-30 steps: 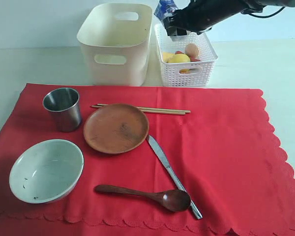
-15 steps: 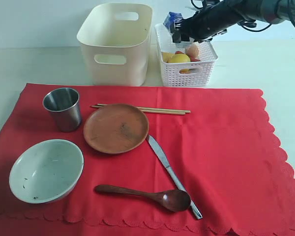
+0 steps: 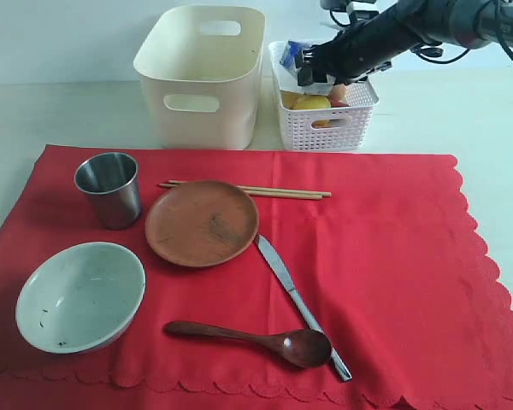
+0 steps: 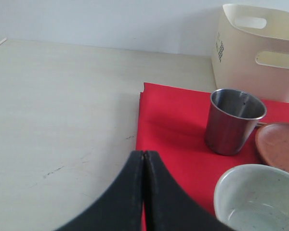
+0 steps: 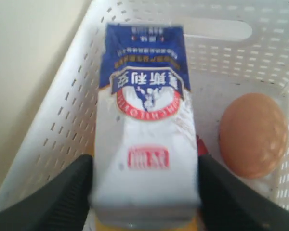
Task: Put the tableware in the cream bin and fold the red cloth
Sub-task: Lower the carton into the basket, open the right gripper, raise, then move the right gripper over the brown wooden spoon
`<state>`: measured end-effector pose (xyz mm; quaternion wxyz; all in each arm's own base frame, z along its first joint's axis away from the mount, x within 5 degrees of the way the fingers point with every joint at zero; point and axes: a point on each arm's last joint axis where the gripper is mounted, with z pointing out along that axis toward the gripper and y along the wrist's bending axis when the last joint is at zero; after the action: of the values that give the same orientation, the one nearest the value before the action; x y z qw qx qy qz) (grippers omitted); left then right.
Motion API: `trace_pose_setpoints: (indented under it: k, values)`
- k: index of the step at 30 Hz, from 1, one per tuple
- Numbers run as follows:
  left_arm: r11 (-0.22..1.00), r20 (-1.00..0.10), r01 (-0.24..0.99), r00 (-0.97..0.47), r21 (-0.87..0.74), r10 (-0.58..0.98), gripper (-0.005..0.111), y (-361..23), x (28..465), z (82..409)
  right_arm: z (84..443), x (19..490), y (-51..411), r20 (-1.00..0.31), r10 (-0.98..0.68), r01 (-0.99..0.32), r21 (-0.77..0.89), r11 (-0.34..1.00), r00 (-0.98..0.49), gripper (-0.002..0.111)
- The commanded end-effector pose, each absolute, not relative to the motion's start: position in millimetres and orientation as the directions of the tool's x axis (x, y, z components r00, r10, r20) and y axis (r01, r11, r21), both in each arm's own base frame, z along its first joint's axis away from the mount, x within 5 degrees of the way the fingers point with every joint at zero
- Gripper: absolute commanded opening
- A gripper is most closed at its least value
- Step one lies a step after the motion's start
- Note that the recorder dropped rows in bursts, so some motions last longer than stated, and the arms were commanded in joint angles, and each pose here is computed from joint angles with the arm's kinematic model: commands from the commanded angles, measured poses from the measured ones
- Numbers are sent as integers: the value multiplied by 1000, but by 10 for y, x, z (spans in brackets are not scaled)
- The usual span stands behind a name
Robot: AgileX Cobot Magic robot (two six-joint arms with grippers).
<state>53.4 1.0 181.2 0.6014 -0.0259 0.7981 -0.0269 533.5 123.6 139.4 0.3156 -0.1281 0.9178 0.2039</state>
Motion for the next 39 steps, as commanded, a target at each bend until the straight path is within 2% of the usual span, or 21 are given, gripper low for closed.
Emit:
trace_pose_setpoints:
  k: [1, 3, 10, 18, 23, 26, 39]
  values:
    - [997, -961, -10, -265, -80, -80, 0, 10, 533, 1812, 1698, 5328, 1234, -670, -92, -377, 294, 878, -736, 69]
    - [997, -961, -10, -265, -80, -80, 0, 10, 533, 1812, 1801, 5319, 1233, -684, -90, -383, 290, 877, -724, 72]
    - [997, -961, -10, -265, -80, -80, 0, 10, 533, 1812, 2106, 5223, 1246, -683, -95, -405, 310, 860, -724, 72]
    - [997, -961, -10, -265, -80, -80, 0, 10, 533, 1812, 2285, 5029, 1284, -568, -102, -389, 411, 824, -817, 66]
    - [997, -961, -10, -265, -80, -80, 0, 10, 533, 1812, 2322, 4861, 1301, -434, -149, -366, 475, 800, -889, 64]
    - [997, -961, -10, -265, -80, -80, 0, 10, 533, 1812, 2374, 4804, 1258, -397, -171, -352, 444, 824, -902, 64]
    - [997, -961, -10, -265, -80, -80, 0, 10, 533, 1812, 2888, 4503, 1152, -388, -173, -332, 390, 859, -905, 64]
